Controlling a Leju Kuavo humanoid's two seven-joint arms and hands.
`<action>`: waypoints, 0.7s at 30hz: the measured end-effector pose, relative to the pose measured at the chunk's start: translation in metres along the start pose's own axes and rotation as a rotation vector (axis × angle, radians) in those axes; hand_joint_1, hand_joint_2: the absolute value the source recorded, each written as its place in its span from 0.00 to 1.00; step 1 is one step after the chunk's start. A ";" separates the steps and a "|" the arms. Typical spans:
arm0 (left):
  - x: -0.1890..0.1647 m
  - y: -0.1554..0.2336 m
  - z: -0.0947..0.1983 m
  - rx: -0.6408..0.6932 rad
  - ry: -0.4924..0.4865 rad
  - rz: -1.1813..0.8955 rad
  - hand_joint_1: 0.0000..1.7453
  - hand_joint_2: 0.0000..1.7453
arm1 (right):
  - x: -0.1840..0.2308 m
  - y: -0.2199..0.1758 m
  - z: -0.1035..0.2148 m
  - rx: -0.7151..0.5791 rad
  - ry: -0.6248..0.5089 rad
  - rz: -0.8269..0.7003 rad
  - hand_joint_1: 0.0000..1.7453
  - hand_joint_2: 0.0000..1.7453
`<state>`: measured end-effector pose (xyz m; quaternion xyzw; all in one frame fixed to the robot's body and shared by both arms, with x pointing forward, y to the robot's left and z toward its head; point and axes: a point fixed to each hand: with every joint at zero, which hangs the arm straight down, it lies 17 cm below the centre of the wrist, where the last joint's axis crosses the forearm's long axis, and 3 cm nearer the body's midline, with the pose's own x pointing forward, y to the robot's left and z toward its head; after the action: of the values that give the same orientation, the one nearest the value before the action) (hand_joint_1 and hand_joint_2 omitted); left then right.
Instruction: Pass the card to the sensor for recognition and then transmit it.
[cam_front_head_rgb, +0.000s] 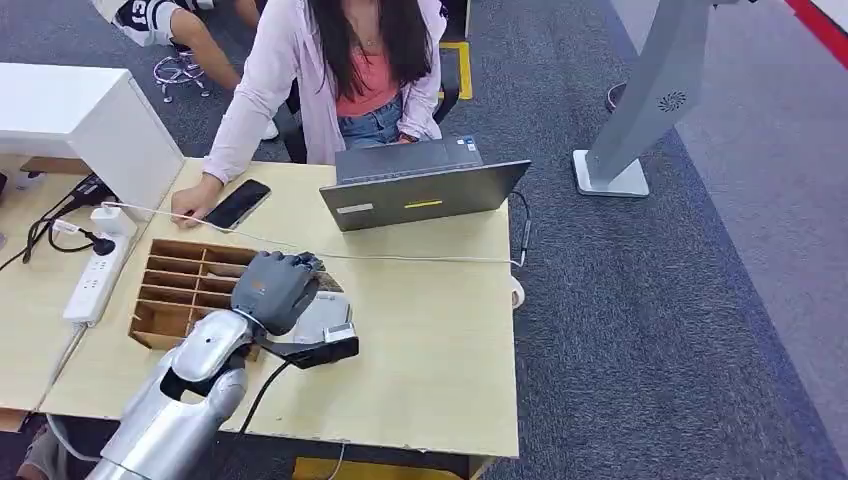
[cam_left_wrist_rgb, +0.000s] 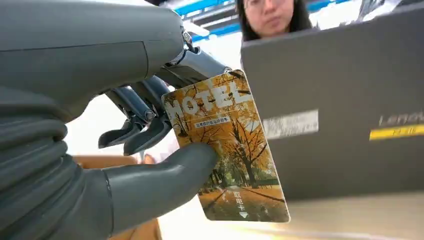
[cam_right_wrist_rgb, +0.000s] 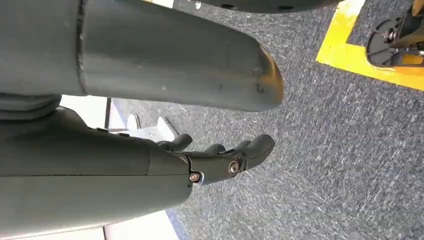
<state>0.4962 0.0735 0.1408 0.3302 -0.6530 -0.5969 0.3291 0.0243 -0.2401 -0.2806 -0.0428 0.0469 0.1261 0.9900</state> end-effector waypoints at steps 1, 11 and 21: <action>0.000 -0.004 0.001 -0.017 0.001 0.005 1.00 1.00 | 0.000 0.000 0.000 0.000 -0.001 0.000 0.00 0.00; -0.014 -0.046 0.008 -0.123 0.075 0.009 1.00 1.00 | -0.001 0.000 0.000 0.001 0.001 0.005 0.00 0.00; -0.023 -0.059 0.007 -0.167 0.131 0.000 1.00 1.00 | -0.002 0.002 0.000 0.002 0.009 -0.004 0.00 0.00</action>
<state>0.5052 0.0921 0.0809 0.3400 -0.5782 -0.6263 0.3973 0.0216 -0.2392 -0.2805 -0.0423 0.0514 0.1237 0.9901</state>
